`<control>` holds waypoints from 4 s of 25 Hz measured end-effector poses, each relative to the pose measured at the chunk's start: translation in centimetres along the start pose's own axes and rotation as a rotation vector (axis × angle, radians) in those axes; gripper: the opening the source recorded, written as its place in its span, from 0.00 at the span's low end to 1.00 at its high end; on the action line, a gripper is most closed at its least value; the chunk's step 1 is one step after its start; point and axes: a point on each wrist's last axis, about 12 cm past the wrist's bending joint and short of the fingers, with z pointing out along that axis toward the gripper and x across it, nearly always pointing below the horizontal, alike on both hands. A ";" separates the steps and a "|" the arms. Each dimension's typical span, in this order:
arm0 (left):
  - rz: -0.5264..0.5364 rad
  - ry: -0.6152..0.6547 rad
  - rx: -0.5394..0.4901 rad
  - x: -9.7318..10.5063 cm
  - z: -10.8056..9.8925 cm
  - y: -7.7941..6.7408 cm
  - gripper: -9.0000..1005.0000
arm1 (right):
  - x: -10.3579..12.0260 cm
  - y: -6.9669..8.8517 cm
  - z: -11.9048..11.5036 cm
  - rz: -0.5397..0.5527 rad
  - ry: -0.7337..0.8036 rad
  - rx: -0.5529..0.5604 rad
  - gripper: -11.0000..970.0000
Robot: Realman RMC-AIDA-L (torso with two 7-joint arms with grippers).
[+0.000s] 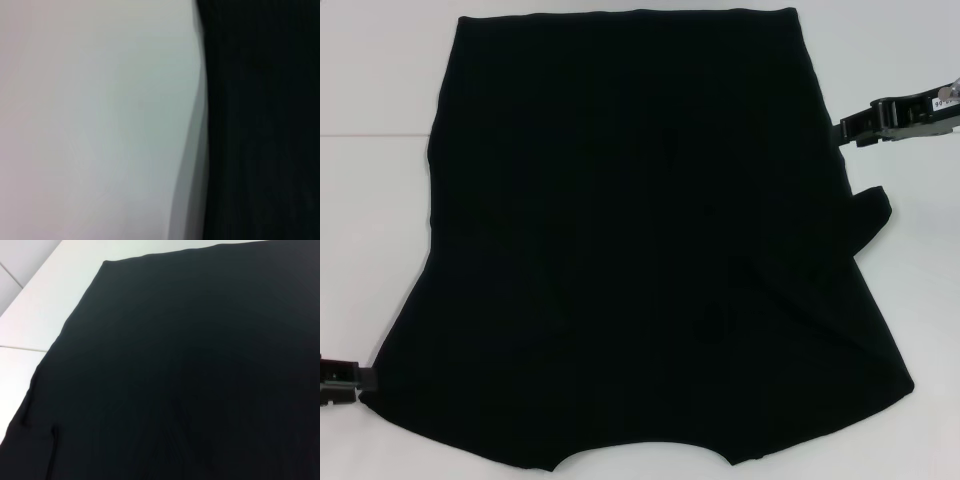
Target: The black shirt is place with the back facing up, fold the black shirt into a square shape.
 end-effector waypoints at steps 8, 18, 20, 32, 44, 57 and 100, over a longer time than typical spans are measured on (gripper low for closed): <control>0.000 0.020 0.003 0.1 1.0 -0.1 0.41 | 0.0 -0.1 0.0 0.002 -0.006 0.005 0.47; 0.045 0.054 0.044 -0.7 3.1 -1.9 0.41 | 0.1 -0.1 0.1 0.000 -0.005 0.004 0.47; 0.052 0.055 0.046 -0.9 3.2 -2.1 0.41 | 0.2 -0.2 0.1 0.002 -0.003 0.003 0.47; 0.057 0.041 0.041 -0.8 2.8 -1.8 0.14 | 0.7 -0.4 0.2 0.014 0.016 -0.003 0.47; 0.238 0.019 0.274 -1.2 2.4 -4.2 0.04 | 4.7 -2.6 -1.6 0.039 0.279 0.001 0.47; 0.234 -0.009 0.245 -3.0 3.3 -4.9 0.04 | 10.5 -3.8 -1.1 0.094 0.392 -0.051 0.47; 0.218 -0.028 0.234 -3.1 3.4 -4.6 0.04 | 12.7 -2.1 3.2 0.082 0.399 -0.038 0.47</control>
